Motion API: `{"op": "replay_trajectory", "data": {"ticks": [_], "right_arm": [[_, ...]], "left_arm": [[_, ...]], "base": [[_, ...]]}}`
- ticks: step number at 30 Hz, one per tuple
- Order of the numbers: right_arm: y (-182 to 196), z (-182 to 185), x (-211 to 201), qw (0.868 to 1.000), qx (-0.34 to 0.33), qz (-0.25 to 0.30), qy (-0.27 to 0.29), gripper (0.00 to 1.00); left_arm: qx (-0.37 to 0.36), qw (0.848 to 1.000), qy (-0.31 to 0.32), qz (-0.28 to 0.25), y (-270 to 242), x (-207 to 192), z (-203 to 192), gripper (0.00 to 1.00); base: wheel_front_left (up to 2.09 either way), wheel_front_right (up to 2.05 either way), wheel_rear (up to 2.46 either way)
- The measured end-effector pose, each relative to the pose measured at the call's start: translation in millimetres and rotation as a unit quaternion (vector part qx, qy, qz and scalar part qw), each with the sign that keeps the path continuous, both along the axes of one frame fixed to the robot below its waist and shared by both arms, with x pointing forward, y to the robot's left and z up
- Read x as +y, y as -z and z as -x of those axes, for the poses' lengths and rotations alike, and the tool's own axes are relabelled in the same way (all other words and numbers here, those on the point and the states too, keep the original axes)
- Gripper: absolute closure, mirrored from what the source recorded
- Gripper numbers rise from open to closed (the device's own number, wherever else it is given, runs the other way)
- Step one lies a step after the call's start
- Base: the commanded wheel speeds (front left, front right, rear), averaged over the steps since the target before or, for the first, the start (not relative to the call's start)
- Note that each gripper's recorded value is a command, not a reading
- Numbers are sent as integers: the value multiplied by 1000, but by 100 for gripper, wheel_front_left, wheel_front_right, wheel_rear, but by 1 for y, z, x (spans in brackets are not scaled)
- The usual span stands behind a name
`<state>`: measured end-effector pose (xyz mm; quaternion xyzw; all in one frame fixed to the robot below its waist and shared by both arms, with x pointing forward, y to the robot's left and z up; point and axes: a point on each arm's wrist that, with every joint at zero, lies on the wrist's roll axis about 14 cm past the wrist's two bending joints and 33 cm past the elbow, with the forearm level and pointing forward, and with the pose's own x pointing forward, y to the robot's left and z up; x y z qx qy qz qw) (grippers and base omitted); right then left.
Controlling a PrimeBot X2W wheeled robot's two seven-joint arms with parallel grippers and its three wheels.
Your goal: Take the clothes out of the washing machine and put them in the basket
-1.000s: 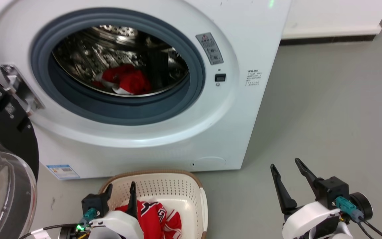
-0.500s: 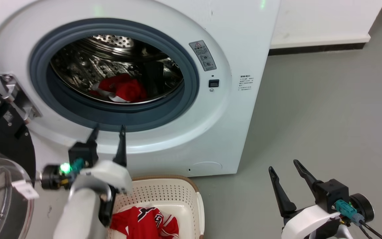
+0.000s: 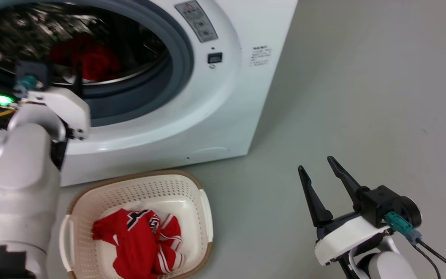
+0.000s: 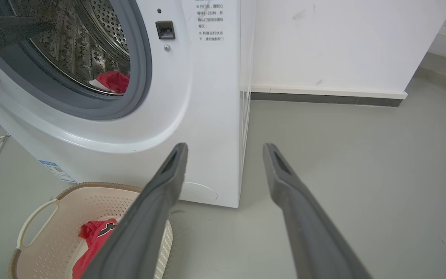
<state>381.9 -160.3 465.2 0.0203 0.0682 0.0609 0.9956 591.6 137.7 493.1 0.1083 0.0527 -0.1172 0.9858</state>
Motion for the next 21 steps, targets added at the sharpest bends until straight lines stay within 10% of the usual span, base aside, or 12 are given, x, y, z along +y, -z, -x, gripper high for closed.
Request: {"op": "replay_trajectory", "data": {"ticks": [21], "right_arm": [[70, -4, -29, 995, 78, -24, 51, 0]], "left_arm": [[267, 950, -16, -158, 132, 12, -91, 0]], "base": [[0, 0, 0]]}}
